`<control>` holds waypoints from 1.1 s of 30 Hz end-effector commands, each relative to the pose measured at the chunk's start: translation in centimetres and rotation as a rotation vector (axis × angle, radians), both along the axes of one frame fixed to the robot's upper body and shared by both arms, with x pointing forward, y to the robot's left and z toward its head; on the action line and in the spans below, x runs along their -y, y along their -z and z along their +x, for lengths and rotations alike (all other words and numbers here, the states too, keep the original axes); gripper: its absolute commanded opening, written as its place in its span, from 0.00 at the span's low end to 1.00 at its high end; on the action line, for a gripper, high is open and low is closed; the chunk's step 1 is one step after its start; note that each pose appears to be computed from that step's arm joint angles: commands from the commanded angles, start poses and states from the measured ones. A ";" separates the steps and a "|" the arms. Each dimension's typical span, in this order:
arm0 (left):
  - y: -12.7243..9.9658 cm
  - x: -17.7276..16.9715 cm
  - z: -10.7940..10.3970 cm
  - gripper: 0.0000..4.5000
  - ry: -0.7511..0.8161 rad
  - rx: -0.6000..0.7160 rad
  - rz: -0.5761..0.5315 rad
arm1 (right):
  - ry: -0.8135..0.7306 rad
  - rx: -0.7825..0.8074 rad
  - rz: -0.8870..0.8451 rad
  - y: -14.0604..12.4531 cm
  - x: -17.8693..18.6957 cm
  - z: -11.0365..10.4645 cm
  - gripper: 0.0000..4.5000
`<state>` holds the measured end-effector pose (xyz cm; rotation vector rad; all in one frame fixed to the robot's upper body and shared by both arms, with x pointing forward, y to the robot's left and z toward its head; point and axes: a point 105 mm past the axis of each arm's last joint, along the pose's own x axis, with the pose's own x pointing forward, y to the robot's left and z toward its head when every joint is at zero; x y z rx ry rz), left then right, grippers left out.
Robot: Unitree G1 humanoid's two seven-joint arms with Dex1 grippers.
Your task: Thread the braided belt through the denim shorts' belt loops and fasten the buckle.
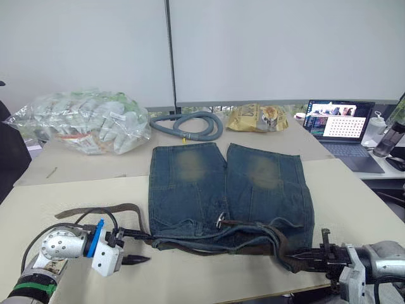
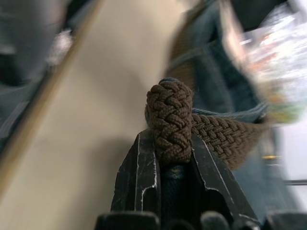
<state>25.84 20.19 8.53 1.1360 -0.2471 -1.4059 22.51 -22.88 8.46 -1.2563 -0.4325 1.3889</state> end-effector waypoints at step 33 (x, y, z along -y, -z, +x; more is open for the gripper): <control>-1.0 0.2 -0.8 1.00 -0.162 -0.447 -0.182 | 0.536 -0.694 0.249 -5.5 4.5 3.1 0.99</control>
